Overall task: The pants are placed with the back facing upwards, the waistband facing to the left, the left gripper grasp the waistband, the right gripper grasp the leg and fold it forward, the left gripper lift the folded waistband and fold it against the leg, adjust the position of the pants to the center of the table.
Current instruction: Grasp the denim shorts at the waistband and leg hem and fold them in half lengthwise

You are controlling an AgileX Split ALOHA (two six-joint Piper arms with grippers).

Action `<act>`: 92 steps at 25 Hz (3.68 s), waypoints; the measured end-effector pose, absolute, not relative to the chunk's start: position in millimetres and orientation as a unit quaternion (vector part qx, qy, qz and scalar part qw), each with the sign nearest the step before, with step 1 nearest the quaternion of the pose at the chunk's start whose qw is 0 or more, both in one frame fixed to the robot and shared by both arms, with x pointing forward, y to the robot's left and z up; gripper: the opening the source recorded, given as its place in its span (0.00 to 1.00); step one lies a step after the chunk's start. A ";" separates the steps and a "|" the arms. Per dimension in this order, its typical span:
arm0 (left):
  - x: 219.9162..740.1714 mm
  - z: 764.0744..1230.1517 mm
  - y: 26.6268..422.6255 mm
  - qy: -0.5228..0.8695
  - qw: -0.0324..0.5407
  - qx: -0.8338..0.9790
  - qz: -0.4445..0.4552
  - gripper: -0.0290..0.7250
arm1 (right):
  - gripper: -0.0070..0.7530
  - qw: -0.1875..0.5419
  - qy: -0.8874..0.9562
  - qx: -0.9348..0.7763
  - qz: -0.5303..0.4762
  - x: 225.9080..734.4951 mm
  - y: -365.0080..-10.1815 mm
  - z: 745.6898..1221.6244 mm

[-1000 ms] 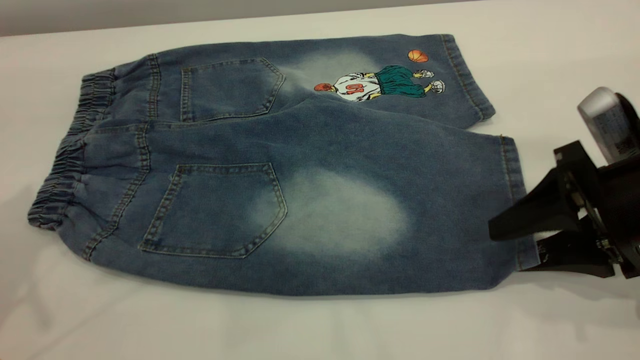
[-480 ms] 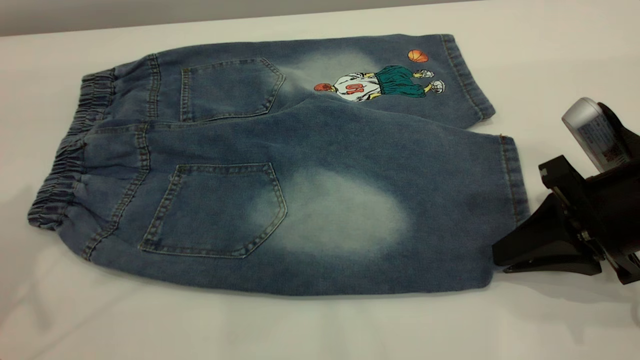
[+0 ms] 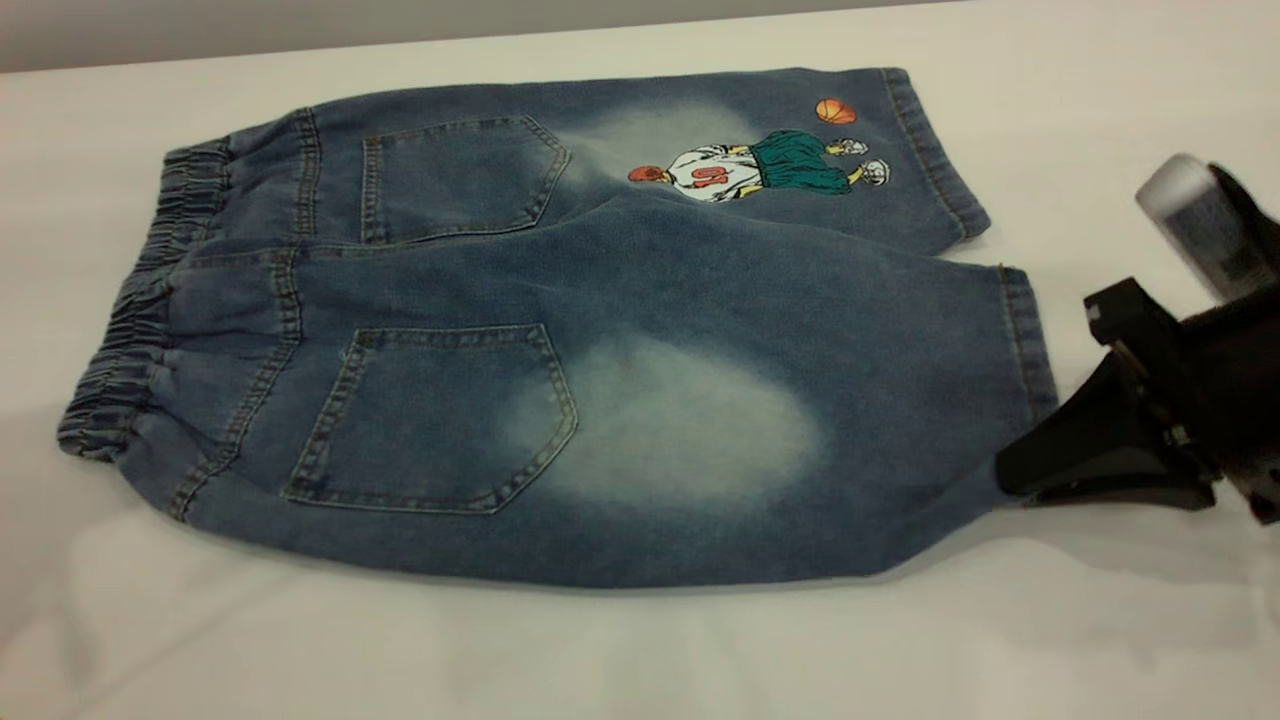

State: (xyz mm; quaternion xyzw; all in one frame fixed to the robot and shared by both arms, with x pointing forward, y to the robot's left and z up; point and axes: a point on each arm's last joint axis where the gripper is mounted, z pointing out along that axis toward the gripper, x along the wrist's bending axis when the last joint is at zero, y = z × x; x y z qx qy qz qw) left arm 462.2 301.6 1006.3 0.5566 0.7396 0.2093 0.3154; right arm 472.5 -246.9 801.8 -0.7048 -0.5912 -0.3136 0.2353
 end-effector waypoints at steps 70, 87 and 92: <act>517.6 826.6 305.2 0.804 0.099 0.584 0.056 0.61 | 0.03 0.196 -0.646 -0.673 -0.301 478.4 -230.8 812.9; 524.9 833.5 305.2 0.793 0.112 0.595 0.069 0.14 | 0.03 0.207 -0.643 -0.668 -0.312 478.3 -228.6 814.9; 535.2 857.5 303.2 0.781 0.118 0.611 0.062 0.14 | 0.03 0.216 -0.636 -0.655 -0.345 481.0 -224.4 826.7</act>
